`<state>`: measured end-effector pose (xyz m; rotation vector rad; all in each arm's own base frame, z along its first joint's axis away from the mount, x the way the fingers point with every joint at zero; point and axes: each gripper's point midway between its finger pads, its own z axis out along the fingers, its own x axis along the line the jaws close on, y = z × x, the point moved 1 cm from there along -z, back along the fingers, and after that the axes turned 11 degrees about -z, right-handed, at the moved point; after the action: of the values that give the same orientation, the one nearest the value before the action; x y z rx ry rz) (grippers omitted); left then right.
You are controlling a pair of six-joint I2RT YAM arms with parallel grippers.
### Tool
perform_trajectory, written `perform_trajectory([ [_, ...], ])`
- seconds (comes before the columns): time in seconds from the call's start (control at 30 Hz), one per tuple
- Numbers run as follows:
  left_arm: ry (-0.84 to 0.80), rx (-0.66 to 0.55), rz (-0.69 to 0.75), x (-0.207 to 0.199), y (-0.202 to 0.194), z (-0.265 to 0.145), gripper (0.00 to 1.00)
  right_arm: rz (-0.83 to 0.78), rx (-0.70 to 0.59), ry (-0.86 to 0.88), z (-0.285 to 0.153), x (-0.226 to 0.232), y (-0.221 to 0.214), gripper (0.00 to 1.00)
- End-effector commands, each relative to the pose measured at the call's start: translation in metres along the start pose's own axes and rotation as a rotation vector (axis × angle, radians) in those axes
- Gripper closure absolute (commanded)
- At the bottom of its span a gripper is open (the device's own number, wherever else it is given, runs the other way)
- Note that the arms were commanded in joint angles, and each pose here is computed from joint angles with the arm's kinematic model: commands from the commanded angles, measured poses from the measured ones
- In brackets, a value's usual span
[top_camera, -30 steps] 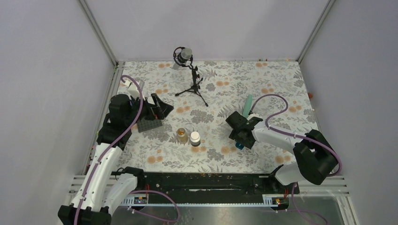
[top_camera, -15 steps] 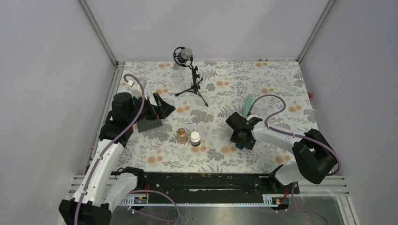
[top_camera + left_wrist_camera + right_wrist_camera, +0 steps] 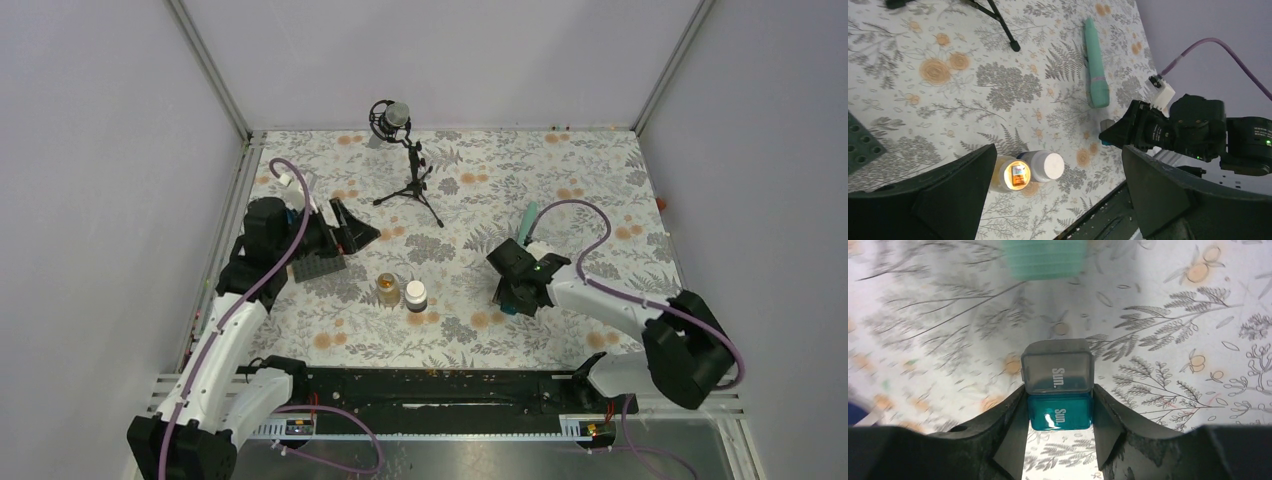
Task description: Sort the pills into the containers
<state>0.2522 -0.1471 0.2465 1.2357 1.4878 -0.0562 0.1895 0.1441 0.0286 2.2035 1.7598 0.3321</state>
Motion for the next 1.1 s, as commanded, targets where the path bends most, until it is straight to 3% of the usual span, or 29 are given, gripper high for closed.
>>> perform_trajectory([
  [0.0, -0.137, 0.044, -0.058, -0.024, -0.012, 0.006, 0.04, -0.180, -0.121, 0.234, -0.036, 0.030, 0.024, 0.63],
  [0.1, -0.188, 0.070, -0.085, -0.034, -0.023, 0.011, 0.05, -0.294, -0.188, 0.436, -0.059, 0.057, 0.032, 0.64],
  [0.13, -0.239, 0.095, -0.116, -0.047, -0.029, 0.018, 0.07, -0.401, -0.243, 0.604, -0.085, 0.080, 0.037, 0.65],
  [0.37, -0.364, 0.175, -0.218, -0.083, -0.044, 0.048, 0.14, -0.625, -0.373, 0.856, -0.143, 0.111, 0.049, 0.65],
  [0.6, -0.364, 0.305, -0.285, -0.102, -0.070, 0.088, 0.30, -0.738, -0.486, 0.921, -0.172, 0.121, 0.064, 0.61],
  [0.93, -0.418, 0.329, -0.330, -0.121, -0.070, 0.102, 0.25, -0.764, -0.449, 0.868, -0.158, 0.133, 0.073, 0.59],
  [1.07, -0.385, 0.349, -0.334, -0.113, -0.078, 0.110, 0.27, -0.746, -0.440, 0.876, -0.155, 0.138, 0.074, 0.59],
])
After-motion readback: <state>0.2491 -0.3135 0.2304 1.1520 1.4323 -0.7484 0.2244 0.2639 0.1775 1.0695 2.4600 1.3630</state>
